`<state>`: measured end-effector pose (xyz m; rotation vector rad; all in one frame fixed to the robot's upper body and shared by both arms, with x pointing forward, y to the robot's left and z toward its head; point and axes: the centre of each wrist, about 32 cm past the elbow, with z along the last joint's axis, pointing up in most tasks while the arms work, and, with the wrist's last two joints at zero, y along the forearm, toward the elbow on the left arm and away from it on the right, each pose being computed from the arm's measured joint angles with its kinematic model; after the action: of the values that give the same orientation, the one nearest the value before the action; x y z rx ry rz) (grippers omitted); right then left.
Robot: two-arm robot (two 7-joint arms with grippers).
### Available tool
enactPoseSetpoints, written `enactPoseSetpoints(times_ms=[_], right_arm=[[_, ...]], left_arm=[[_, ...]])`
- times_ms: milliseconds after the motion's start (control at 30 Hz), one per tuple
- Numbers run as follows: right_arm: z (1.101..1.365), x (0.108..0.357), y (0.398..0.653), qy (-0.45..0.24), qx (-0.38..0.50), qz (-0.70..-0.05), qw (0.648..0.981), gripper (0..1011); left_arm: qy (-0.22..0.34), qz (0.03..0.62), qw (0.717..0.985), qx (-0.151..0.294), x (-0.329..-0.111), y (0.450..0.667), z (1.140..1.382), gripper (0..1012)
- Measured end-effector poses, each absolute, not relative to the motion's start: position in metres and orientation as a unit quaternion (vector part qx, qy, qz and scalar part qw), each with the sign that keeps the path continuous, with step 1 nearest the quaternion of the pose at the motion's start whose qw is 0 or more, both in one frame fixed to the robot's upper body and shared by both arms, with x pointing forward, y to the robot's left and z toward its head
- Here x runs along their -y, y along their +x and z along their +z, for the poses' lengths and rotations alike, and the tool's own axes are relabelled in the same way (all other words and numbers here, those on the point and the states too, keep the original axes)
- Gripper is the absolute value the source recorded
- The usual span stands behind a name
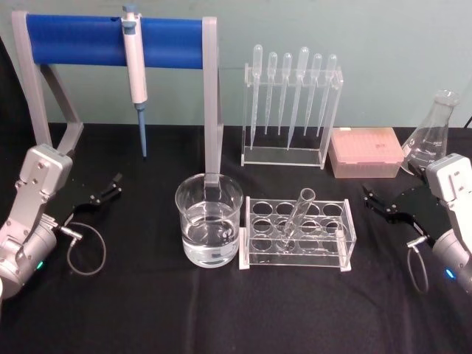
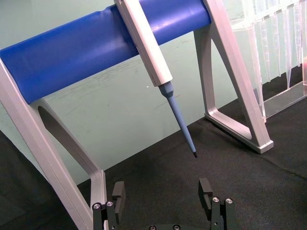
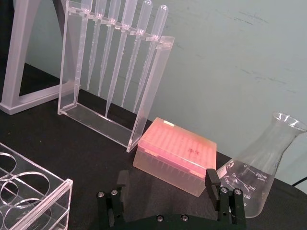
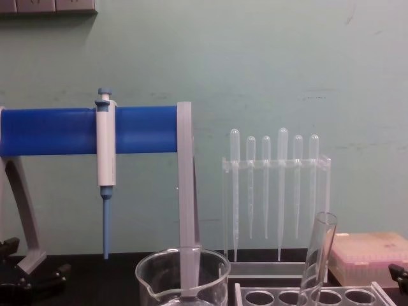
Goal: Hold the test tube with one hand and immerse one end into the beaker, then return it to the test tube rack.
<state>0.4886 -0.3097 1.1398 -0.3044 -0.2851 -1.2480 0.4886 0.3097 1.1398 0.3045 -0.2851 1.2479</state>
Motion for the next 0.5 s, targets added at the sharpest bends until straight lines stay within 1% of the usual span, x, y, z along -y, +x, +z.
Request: enactPoseSetpoints(times_ms=[500], right_arm=[[1.1398, 0.3097, 0.4886, -0.141, 0.133, -0.580, 0.791, 1003]], left_arm=[[0.141, 0.580, 0.791, 0.132, -0.3097, 0.4886, 1.1398, 1000]])
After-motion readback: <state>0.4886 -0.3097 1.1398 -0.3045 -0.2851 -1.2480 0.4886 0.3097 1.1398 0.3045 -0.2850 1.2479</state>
